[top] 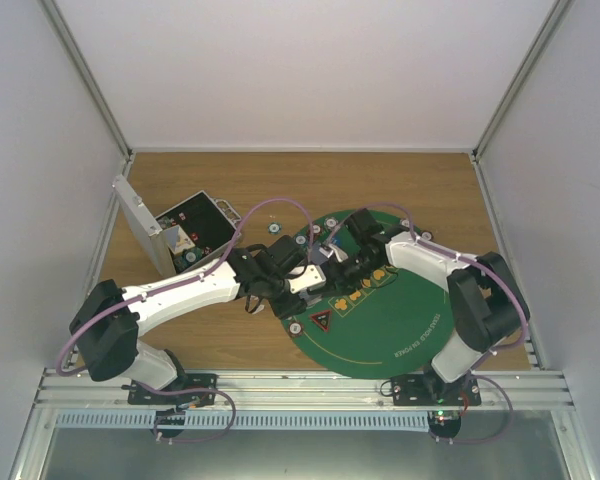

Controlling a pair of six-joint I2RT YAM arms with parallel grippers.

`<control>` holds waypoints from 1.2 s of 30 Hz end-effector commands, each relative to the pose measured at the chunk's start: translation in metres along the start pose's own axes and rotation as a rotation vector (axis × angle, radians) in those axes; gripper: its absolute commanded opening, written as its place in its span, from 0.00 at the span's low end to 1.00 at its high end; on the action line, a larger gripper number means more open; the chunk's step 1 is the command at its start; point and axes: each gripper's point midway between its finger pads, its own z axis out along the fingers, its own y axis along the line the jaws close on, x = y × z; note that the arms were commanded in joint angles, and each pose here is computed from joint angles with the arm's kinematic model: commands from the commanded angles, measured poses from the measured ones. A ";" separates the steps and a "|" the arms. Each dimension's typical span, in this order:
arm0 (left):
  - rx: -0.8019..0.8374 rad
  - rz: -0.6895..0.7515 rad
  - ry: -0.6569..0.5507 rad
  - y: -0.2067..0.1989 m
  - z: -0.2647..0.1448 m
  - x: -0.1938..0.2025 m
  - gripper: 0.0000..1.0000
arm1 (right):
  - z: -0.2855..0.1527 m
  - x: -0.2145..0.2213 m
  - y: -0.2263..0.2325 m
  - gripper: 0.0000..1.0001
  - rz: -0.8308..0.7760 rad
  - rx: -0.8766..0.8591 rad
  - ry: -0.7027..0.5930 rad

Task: Distribute texas hold em gaming equipment

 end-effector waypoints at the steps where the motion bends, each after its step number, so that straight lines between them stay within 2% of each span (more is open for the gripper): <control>1: -0.012 0.018 -0.040 0.001 -0.001 -0.009 0.59 | -0.010 -0.002 -0.004 0.51 0.001 0.063 -0.026; 10: -0.008 0.018 -0.040 0.000 -0.001 -0.010 0.59 | -0.020 0.000 -0.006 0.50 0.011 0.064 -0.044; 14: -0.006 0.016 -0.037 0.000 0.000 -0.009 0.59 | -0.023 -0.001 -0.001 0.46 -0.009 0.056 -0.050; 20: -0.005 0.016 -0.035 0.000 0.001 -0.010 0.59 | -0.031 -0.005 0.017 0.34 -0.069 0.013 -0.075; 28: -0.005 0.016 -0.032 0.001 0.001 -0.011 0.59 | -0.038 -0.004 0.029 0.03 -0.111 -0.003 -0.084; 36: -0.007 0.015 -0.032 0.001 0.001 -0.011 0.59 | -0.051 -0.007 0.024 0.01 -0.115 0.075 -0.111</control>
